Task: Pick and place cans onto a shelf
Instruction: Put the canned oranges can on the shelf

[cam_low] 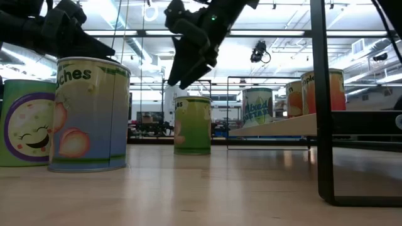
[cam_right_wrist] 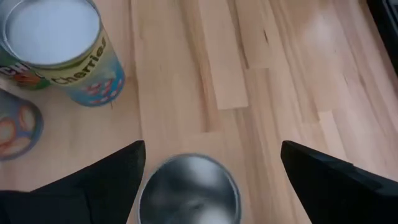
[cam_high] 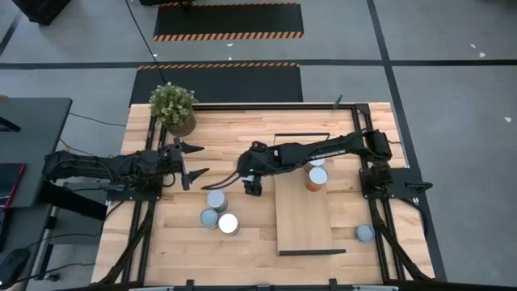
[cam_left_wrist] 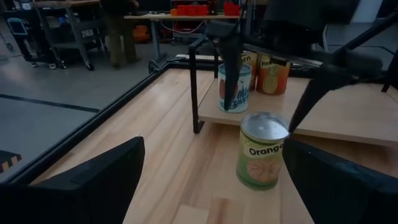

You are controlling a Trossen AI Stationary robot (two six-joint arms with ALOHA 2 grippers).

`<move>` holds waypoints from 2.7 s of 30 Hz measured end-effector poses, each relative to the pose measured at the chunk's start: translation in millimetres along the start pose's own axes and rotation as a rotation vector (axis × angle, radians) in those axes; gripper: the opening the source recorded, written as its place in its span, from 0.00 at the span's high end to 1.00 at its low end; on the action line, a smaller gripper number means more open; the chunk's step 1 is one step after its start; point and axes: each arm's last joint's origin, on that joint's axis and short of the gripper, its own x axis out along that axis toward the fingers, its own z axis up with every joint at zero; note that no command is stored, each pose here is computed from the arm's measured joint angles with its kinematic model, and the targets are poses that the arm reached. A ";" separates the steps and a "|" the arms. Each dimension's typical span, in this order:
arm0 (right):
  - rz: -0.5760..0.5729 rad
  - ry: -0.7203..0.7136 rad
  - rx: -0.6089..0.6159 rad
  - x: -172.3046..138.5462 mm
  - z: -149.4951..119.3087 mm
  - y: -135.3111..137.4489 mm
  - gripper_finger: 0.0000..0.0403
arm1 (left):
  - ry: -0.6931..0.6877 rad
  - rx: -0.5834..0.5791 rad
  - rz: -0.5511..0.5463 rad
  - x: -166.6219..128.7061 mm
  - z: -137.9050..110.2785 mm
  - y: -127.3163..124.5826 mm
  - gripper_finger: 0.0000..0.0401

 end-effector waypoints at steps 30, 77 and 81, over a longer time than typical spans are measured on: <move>0.034 0.237 -0.011 36.6 -24.2 3.3 0.21 | 0.041 0.026 0.022 3.4 -3.9 -0.5 0.04; -0.092 0.302 0.228 -76.5 -78.1 36.3 0.15 | 0.044 0.027 0.030 3.9 -4.1 -0.5 0.04; -0.101 0.322 0.240 -77.4 -82.1 33.4 0.09 | 0.044 0.027 0.030 3.9 -4.1 -0.5 0.04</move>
